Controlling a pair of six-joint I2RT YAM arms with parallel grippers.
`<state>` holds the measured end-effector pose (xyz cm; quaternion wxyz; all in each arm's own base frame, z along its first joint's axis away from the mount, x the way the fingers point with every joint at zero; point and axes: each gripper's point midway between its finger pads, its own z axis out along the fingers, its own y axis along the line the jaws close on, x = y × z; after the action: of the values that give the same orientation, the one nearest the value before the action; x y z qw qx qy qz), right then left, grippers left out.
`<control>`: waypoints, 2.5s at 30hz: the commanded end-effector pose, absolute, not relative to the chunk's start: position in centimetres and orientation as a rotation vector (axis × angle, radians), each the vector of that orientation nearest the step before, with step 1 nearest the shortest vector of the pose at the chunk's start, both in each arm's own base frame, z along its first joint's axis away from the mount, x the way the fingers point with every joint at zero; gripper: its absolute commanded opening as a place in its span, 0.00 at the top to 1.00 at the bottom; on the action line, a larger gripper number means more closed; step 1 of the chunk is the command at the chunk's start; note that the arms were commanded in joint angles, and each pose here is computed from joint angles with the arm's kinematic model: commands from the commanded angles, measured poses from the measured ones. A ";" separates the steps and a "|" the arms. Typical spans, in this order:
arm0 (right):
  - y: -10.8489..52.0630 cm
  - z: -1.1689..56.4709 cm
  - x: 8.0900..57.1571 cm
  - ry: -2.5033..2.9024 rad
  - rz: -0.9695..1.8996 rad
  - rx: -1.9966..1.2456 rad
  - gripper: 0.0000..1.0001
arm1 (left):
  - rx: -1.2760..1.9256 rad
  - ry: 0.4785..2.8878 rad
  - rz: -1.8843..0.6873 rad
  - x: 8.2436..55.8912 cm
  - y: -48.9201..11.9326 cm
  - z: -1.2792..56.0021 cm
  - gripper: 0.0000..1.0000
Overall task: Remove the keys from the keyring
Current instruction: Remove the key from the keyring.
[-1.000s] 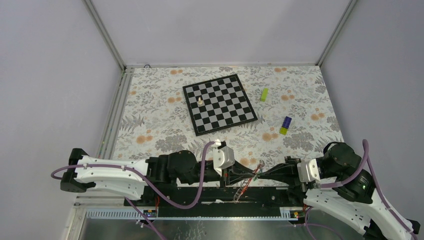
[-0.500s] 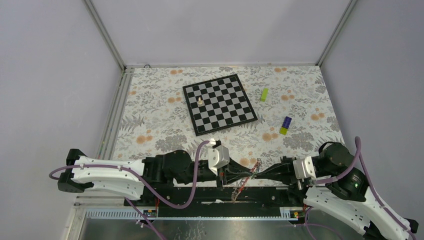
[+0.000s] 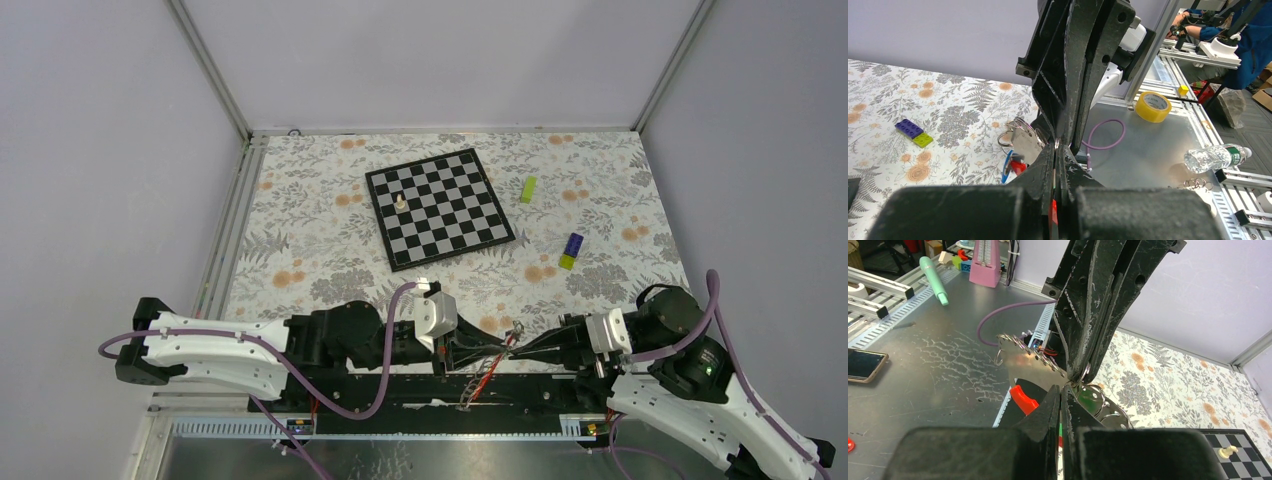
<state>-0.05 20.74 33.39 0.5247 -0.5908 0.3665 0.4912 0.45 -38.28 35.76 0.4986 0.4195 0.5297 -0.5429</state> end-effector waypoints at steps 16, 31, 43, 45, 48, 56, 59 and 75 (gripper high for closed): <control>19.3 35.4 -3.3 0.808 1.322 -1.449 1.00 | 0.794 1.236 -1.238 3.9 -38.0 39.5 1.00; 18.9 36.4 -3.6 0.783 1.316 -1.440 1.00 | 0.800 1.261 -1.213 4.2 -38.0 38.9 1.00; 18.6 37.0 -3.1 0.776 1.260 -1.414 1.00 | 0.842 1.292 -1.193 4.0 -38.4 38.1 1.00; 18.6 37.1 -3.0 0.778 1.250 -1.412 1.00 | 0.846 1.296 -1.190 4.0 -38.4 38.0 1.00; 18.5 37.2 -3.0 0.777 1.239 -1.412 1.00 | 0.848 1.299 -1.190 4.0 -38.4 37.9 1.00; 18.5 37.4 -2.5 0.777 1.208 -1.397 1.00 | 0.866 1.303 -1.192 3.8 -38.4 37.7 1.00; 18.5 37.4 -2.3 0.778 1.196 -1.393 1.00 | 0.875 1.304 -1.194 3.7 -38.5 37.5 1.00; 18.7 38.0 -1.4 0.772 1.139 -1.370 1.00 | 0.927 1.313 -1.200 3.1 -39.0 36.9 1.00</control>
<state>0.08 19.58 35.25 0.5453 -0.5788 0.3773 0.4746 1.03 -39.10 35.03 0.5038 0.4148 0.5471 -0.5242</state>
